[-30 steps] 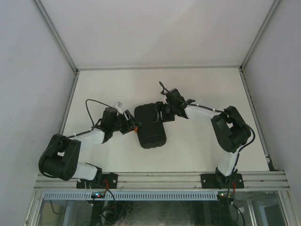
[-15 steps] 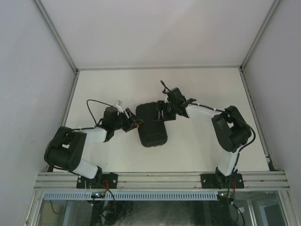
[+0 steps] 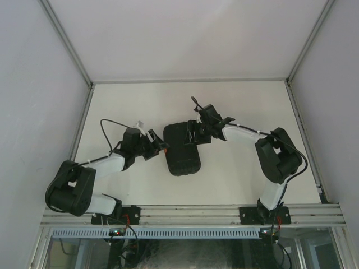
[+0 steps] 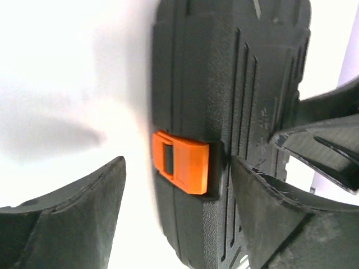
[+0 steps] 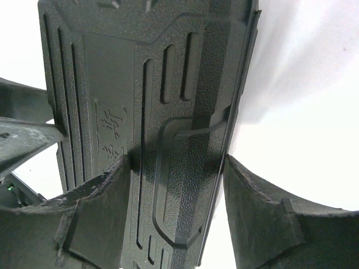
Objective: Sort the tools into containers
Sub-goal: Reset both arms
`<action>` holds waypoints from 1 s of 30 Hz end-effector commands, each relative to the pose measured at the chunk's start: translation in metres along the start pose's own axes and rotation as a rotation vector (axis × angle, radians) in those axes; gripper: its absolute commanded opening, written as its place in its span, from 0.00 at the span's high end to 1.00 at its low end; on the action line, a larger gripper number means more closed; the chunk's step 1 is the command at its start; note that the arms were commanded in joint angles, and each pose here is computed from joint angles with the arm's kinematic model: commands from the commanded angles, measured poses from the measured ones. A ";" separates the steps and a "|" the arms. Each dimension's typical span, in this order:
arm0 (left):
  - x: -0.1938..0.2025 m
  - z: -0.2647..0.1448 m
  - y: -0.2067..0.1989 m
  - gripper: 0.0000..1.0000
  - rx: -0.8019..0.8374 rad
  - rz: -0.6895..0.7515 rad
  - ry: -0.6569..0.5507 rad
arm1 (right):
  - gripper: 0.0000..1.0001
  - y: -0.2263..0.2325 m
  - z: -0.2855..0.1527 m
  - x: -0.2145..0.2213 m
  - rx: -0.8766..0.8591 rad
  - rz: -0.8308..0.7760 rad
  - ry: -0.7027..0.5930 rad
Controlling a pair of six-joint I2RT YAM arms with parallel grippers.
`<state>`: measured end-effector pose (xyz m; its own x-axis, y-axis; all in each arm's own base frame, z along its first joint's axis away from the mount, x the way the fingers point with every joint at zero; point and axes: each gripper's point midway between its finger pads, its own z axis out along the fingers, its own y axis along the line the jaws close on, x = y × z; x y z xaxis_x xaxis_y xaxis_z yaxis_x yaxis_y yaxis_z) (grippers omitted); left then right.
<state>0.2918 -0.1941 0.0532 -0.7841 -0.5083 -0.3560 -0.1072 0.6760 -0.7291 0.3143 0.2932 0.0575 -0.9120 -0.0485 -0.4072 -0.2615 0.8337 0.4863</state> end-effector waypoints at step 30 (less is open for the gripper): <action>-0.143 -0.309 -0.044 0.00 -0.370 0.322 -0.992 | 0.00 -0.052 -0.308 -0.043 0.356 -0.065 -1.003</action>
<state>0.2442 -0.0252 0.2982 -0.1183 -0.4132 -0.9029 -0.1808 0.9031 -0.3896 0.2816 0.1075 0.3041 -0.1945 0.2518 -0.9480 -0.1345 0.9505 0.2800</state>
